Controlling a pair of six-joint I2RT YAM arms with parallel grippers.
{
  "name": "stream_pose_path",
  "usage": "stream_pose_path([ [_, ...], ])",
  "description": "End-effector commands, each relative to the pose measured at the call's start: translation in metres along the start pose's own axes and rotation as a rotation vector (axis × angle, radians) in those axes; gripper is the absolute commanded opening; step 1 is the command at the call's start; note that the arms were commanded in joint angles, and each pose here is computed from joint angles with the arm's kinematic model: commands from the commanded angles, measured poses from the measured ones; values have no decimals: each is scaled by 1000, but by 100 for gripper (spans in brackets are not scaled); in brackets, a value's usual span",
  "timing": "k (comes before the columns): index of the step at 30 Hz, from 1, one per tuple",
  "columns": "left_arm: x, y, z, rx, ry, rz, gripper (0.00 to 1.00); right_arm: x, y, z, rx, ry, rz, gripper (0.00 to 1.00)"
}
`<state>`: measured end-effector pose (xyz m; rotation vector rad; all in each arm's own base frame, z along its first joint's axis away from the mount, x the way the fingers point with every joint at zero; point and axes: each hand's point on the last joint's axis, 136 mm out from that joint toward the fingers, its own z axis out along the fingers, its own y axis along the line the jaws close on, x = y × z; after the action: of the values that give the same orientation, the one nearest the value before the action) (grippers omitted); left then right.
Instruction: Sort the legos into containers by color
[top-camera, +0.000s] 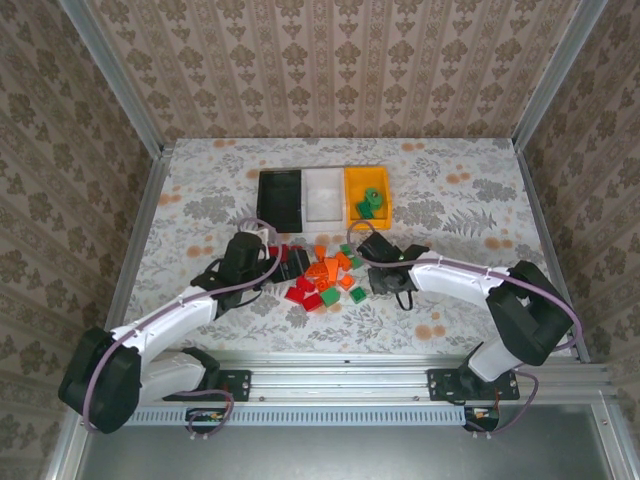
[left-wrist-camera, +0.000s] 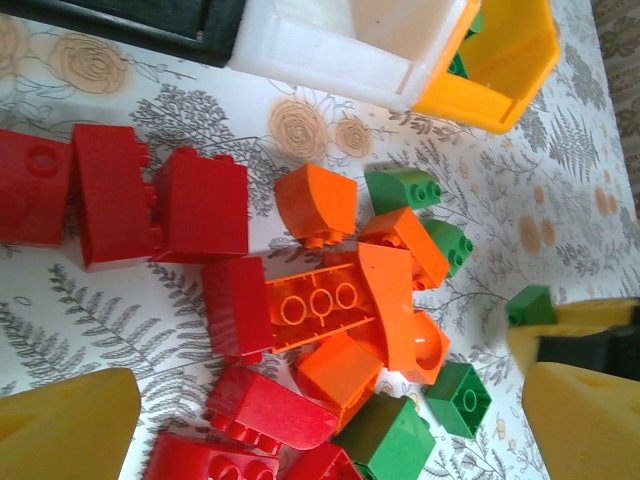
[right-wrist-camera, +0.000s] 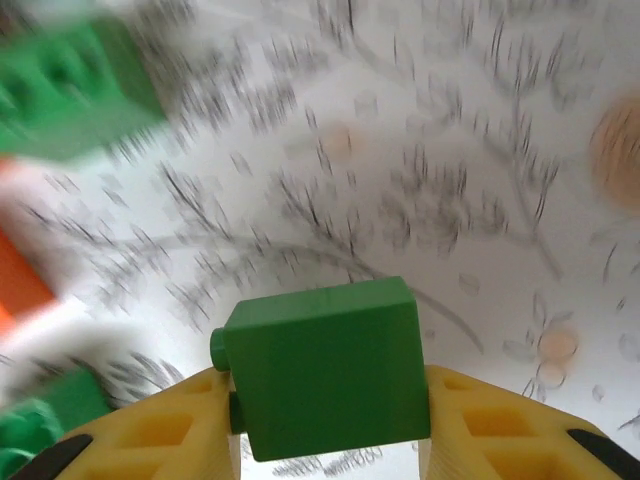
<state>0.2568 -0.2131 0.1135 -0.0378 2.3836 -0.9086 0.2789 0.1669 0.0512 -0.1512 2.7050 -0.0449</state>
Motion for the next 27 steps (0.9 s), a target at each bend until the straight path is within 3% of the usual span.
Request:
stream_pose_path([
  [1,-7,17,-5,-73,-6,-11,100,-70,-2,-29,6,-178,24,37],
  [3,-10,29,-7,-109,-9,-53,100,-103,-2,-31,9,-225,34,37],
  [8,-14,57,-8,-133,-18,-200,100,-167,-5,10,-15,-198,76,37],
  [13,-4,85,-16,-192,-18,-285,100,-204,1,39,-89,-135,98,40],
  [16,0,94,-21,-198,-27,-308,100,-212,1,43,-108,-106,105,43],
  [19,2,97,-24,-208,-31,-299,100,-218,0,36,-108,-121,103,52],
  [27,-3,90,-25,-189,-21,-276,100,-212,-4,-16,-87,-213,93,59],
])
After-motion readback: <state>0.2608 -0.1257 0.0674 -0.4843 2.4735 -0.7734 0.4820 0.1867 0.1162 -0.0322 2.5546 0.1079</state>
